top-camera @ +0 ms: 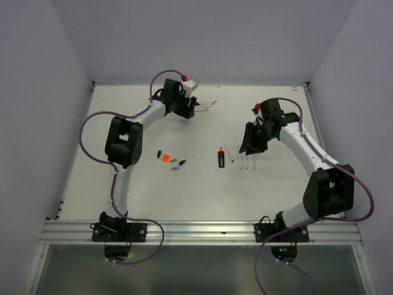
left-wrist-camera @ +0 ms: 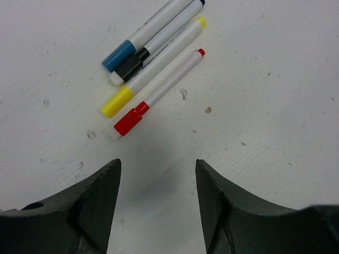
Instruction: Open the pen caps
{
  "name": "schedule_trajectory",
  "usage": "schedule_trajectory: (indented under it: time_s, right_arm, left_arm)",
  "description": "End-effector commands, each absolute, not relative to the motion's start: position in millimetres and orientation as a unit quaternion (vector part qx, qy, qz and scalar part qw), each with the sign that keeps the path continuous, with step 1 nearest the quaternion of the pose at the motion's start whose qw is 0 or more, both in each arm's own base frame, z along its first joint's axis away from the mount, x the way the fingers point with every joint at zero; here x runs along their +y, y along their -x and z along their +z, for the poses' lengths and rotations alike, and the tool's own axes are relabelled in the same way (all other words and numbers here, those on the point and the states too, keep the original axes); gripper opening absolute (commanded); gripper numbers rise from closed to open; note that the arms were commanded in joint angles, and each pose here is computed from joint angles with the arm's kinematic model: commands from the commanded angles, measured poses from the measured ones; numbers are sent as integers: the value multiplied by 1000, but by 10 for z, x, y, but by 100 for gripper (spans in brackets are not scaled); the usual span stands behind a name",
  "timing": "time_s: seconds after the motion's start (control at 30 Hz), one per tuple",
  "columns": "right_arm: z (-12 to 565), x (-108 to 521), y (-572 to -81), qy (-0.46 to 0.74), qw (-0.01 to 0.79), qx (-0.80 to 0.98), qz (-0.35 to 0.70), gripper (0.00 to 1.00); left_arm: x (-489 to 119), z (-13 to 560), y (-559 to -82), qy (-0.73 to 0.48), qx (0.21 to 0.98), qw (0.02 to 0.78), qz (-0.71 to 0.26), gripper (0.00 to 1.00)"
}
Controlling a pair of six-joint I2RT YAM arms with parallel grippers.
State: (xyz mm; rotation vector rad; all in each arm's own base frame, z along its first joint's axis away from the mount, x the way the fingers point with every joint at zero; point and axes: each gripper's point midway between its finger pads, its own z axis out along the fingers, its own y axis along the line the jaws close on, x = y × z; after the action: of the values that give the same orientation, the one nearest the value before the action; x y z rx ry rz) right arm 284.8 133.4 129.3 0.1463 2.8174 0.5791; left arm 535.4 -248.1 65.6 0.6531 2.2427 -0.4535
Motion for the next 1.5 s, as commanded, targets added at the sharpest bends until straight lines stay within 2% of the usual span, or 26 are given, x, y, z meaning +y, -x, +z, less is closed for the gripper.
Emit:
schedule_trajectory:
  time_s: [0.0, 0.27, 0.63, 0.97, 1.2, 1.47]
  right_arm:
    - [1476, 1368, -2758, -48, 142, 964, 217, 37]
    - [1476, 1299, -2601, -48, 148, 965, 210, 37]
    - [1519, 1314, -2553, -52, 151, 963, 218, 37]
    - [1578, 1294, -2553, -53, 160, 962, 215, 37]
    - [1605, 1314, -2618, -55, 164, 961, 217, 37]
    - [1590, 1353, -2666, -60, 166, 958, 227, 37]
  left_arm:
    - [-2596, 700, -5583, -312, 828, 429, -180, 61]
    - [-2435, 384, -5701, -283, 849, 424, -141, 61]
    - [-2335, 509, -5857, -265, 845, 451, -113, 61]
    - [-2639, 424, -5809, -320, 820, 436, -188, 61]
    - [-2634, 377, -5726, -318, 825, 424, -193, 61]
    - [-2681, 317, -5483, -319, 826, 404, -230, 56]
